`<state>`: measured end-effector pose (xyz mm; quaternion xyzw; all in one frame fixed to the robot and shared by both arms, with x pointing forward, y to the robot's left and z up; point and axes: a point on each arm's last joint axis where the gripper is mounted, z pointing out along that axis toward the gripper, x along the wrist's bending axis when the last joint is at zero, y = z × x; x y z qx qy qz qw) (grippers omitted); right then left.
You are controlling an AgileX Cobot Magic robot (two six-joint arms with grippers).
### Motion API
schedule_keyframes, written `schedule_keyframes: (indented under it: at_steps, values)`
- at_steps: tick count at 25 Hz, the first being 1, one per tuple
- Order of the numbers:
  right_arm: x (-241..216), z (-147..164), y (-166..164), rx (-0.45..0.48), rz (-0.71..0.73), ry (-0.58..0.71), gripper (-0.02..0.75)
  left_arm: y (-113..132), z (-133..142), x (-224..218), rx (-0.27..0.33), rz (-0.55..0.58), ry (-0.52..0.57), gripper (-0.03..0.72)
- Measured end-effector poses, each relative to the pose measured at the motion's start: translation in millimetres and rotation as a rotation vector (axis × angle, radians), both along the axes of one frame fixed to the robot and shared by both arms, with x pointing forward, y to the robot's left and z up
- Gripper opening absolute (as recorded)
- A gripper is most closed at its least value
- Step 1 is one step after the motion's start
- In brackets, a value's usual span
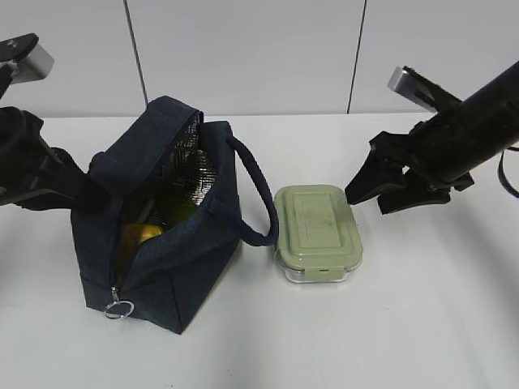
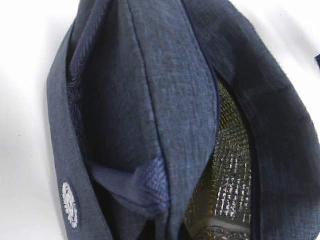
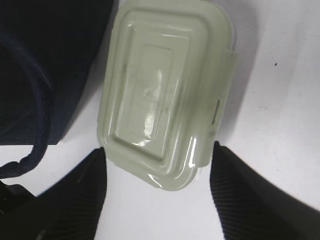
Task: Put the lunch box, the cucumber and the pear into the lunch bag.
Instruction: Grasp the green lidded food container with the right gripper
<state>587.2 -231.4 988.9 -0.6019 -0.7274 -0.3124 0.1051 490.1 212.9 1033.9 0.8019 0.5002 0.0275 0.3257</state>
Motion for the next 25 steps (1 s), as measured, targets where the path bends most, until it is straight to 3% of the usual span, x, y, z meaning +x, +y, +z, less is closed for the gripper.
schedule_keyframes:
  at_steps: [8, 13, 25]
  values:
    - [17.7, -37.7, -10.3, 0.024, 0.059, 0.021, 0.504, 0.2, -0.1, -0.1, 0.003, -0.002, 0.0, 0.001]
    - [31.8, -45.5, -5.2, 0.089, 0.103, 0.003, 0.518, 0.2, -0.1, -0.1, 0.003, -0.002, 0.0, 0.001]
    - [41.9, -65.9, -4.2, 0.109, 0.084, 0.049, 0.538, 0.5, 0.0, 0.6, 0.006, 0.002, -0.007, 0.001]
